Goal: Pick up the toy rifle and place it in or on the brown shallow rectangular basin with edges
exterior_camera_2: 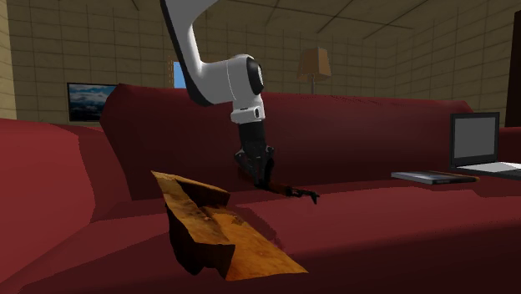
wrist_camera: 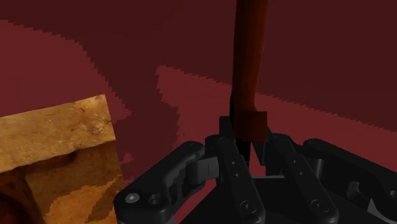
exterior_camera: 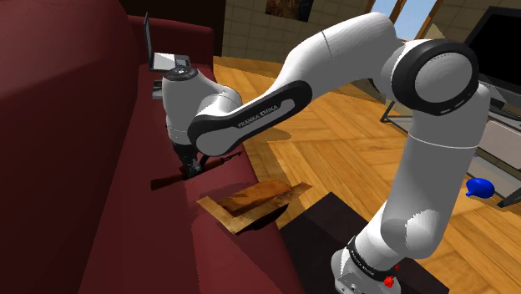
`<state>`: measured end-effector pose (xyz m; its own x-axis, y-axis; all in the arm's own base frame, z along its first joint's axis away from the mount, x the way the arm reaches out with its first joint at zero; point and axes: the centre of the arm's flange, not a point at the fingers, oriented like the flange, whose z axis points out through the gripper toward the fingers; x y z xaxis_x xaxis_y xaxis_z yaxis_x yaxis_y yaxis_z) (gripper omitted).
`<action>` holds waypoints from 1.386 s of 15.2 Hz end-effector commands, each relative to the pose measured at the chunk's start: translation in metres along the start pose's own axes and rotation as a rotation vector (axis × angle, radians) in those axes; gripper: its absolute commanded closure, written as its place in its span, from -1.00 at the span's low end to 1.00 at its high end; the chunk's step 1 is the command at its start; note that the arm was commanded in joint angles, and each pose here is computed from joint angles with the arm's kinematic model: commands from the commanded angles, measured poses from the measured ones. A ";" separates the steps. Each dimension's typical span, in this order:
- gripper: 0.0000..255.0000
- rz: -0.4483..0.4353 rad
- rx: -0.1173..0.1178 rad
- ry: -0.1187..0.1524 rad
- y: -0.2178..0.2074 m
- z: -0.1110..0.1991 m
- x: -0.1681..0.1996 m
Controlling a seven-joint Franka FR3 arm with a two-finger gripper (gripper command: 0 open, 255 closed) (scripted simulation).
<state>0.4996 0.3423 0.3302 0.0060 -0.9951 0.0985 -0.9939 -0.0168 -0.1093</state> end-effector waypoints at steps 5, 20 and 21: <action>1.00 0.000 0.000 0.000 -0.004 -0.032 0.004; 1.00 0.000 0.000 0.000 -0.013 -0.111 0.012; 1.00 0.000 0.000 0.000 -0.013 -0.116 0.012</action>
<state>0.4997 0.3408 0.4421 0.0059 -0.9951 0.0984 -0.9939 -0.0167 -0.1092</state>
